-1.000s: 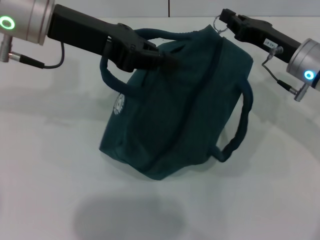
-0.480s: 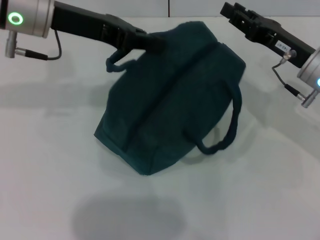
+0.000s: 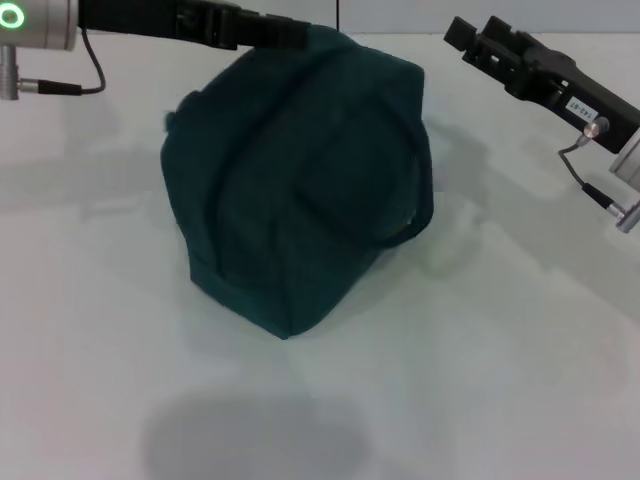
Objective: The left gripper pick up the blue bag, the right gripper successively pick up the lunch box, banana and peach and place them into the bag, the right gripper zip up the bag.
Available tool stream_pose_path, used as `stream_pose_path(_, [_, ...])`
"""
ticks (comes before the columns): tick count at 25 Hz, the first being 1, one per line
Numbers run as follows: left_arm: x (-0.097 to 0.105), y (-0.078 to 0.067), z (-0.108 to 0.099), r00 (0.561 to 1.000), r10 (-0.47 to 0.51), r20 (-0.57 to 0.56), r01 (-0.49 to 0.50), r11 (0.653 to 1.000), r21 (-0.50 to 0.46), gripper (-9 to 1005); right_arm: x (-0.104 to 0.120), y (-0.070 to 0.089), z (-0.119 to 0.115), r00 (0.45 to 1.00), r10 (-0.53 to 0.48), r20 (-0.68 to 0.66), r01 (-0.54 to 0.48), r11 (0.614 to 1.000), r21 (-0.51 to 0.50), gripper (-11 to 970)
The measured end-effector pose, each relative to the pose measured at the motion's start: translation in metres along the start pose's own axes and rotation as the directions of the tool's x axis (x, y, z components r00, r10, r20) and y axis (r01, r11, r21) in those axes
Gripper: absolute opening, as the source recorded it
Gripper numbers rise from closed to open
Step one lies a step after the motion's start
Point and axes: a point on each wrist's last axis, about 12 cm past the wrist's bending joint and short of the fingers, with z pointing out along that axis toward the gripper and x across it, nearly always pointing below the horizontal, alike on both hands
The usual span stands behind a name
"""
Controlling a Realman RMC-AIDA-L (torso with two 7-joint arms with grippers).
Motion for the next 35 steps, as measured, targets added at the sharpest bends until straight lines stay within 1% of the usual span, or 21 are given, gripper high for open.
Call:
stream_pose_path(2, [-0.001,-0.001,-0.003,1.0,0.015,0.026,-0.015,1.0,-0.004,268,0.0,0.001,-0.001,1.0,-0.004,0.004,0.004,1.0,-0.007,744])
stream_pose_path(4, [-0.002,-0.004,-0.012,0.995,0.047,0.083,-0.048,0.999,0.002,312,-0.002,0.002,-0.004,0.999,-0.033,0.013,0.033,0.999,-0.022,785])
stream_pose_path(7, [0.003,-0.009,-0.028,0.985,0.093,0.145,-0.095,0.996,0.005,377,-0.004,0.007,-0.011,0.991,-0.122,0.046,0.125,0.99,-0.065,847])
stream_pose_path(9, [0.012,-0.014,-0.042,0.974,0.143,0.177,-0.15,0.988,0.023,421,-0.006,0.012,-0.019,0.979,-0.194,0.07,0.201,0.973,-0.115,872])
stream_pose_path(10, [0.017,-0.017,-0.048,0.967,0.167,0.193,-0.176,0.984,0.032,443,-0.008,0.016,-0.025,0.968,-0.24,0.076,0.249,0.956,-0.158,875])
stream_pose_path(11, [0.024,-0.022,-0.056,0.954,0.21,0.215,-0.225,0.973,0.046,465,-0.01,0.019,-0.03,0.958,-0.277,0.077,0.287,0.938,-0.194,879])
stream_pose_path(13, [0.042,-0.031,-0.069,0.927,0.286,0.243,-0.308,0.95,0.056,535,-0.013,0.026,-0.04,0.933,-0.354,0.068,0.358,0.887,-0.292,886])
stream_pose_path(14, [0.051,-0.035,-0.074,0.913,0.322,0.25,-0.346,0.937,0.055,570,-0.013,0.026,-0.04,0.933,-0.354,0.068,0.358,0.887,-0.292,885])
stream_pose_path(15, [0.061,-0.039,-0.079,0.903,0.348,0.251,-0.372,0.927,0.053,606,-0.013,0.033,-0.05,0.908,-0.415,0.055,0.402,0.827,-0.393,885])
stream_pose_path(17, [0.079,-0.045,-0.085,0.894,0.376,0.244,-0.399,0.916,0.052,676,-0.01,0.039,-0.057,0.895,-0.444,0.052,0.416,0.785,-0.458,884])
stream_pose_path(19, [0.095,-0.049,-0.089,0.89,0.389,0.235,-0.411,0.91,0.049,893,-0.005,0.043,-0.064,0.884,-0.464,0.046,0.419,0.747,-0.516,883])
stream_pose_path(21, [0.118,-0.051,-0.09,0.893,0.393,0.218,-0.41,0.911,0.039,892,0.002,0.046,-0.07,0.881,-0.473,0.022,0.406,0.731,-0.548,881])
stream_pose_path(24, [0.149,-0.051,-0.086,0.899,0.399,0.178,-0.411,0.911,0.033,890,0.017,0.047,-0.076,0.881,-0.471,-0.035,0.373,0.739,-0.561,880])
stream_pose_path(26, [0.169,-0.05,-0.081,0.913,0.377,0.154,-0.389,0.919,0.058,889,0.027,0.046,-0.078,0.884,-0.462,-0.072,0.352,0.759,-0.548,879])
stream_pose_path(27, [0.178,-0.049,-0.079,0.922,0.357,0.148,-0.37,0.926,0.07,889,0.035,0.045,-0.08,0.888,-0.449,-0.102,0.334,0.781,-0.528,878])
stream_pose_path(30, [0.207,-0.045,-0.07,0.941,0.314,0.126,-0.327,0.94,0.098,887,0.048,0.044,-0.087,0.892,-0.433,-0.131,0.317,0.804,-0.502,876])
stream_pose_path(32, [0.223,-0.042,-0.068,0.947,0.303,0.112,-0.312,0.947,0.076,887,0.06,0.044,-0.092,0.89,-0.431,-0.15,0.316,0.819,-0.479,875])
stream_pose_path(33, [0.231,-0.04,-0.068,0.95,0.293,0.105,-0.3,0.952,0.055,887,0.07,0.043,-0.096,0.885,-0.431,-0.178,0.314,0.833,-0.455,875])
stream_pose_path(35, [0.243,-0.037,-0.068,0.957,0.273,0.099,-0.277,0.961,0.021,887,0.074,0.043,-0.098,0.881,-0.432,-0.193,0.314,0.838,-0.446,875])
